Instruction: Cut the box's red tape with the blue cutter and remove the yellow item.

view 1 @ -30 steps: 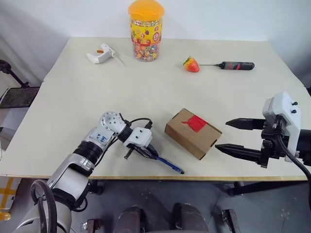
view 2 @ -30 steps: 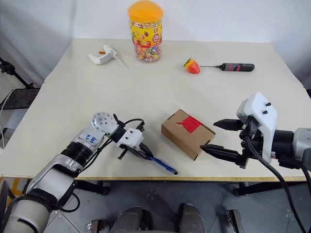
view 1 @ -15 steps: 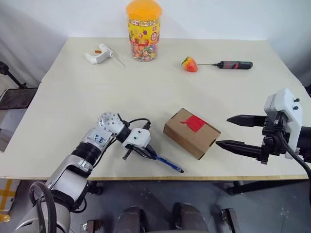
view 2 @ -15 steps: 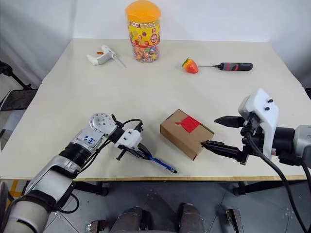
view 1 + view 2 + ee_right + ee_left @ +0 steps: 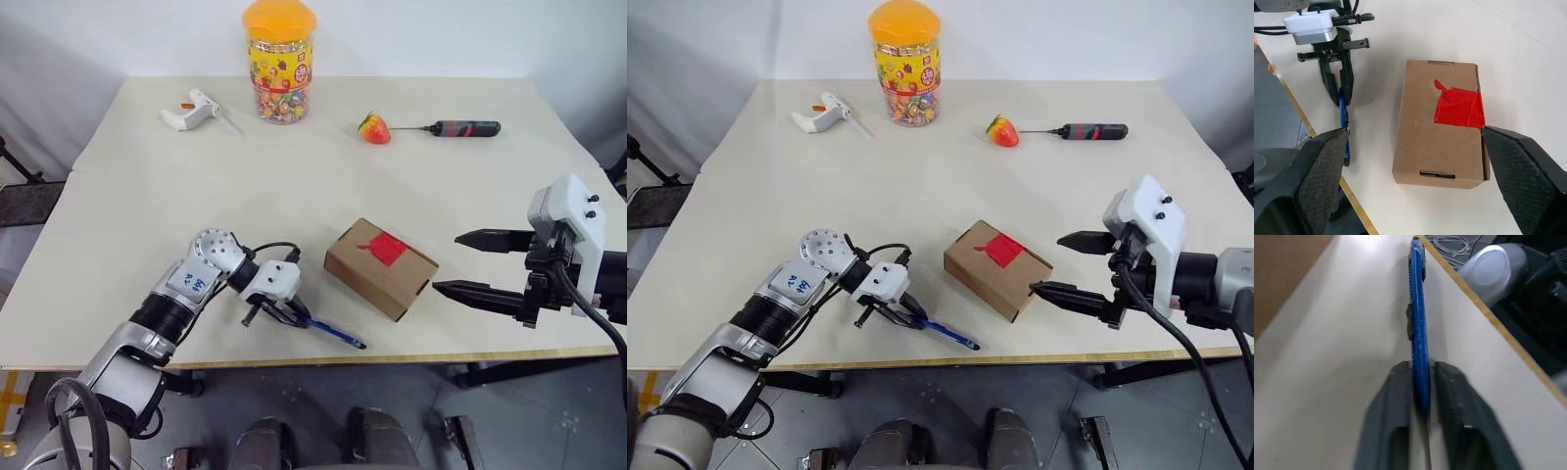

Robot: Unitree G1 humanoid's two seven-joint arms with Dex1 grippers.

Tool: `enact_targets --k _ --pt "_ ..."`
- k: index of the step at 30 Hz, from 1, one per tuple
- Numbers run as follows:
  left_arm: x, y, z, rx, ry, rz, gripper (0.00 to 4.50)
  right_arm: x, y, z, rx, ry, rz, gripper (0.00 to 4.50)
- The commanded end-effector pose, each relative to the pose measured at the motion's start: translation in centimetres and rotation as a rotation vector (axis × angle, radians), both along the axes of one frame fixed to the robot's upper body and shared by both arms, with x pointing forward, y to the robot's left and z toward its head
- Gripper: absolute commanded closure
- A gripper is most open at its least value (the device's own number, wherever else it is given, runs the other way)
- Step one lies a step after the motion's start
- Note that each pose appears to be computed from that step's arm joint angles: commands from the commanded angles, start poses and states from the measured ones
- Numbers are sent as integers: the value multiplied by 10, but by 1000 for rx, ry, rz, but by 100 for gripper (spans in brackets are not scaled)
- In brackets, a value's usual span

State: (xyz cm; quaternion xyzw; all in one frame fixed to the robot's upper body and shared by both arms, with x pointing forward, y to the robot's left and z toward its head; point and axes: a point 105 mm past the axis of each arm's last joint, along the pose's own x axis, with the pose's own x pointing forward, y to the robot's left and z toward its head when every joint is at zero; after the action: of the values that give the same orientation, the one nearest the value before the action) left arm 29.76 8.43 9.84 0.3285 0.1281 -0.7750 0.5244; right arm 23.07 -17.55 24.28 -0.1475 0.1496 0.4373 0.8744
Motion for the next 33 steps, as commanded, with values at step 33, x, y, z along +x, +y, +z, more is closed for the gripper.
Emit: enact_targets --k 33 --pt "-15 9 -29 105 195 76 176 -43 19 -10 -68 -3 245 0"
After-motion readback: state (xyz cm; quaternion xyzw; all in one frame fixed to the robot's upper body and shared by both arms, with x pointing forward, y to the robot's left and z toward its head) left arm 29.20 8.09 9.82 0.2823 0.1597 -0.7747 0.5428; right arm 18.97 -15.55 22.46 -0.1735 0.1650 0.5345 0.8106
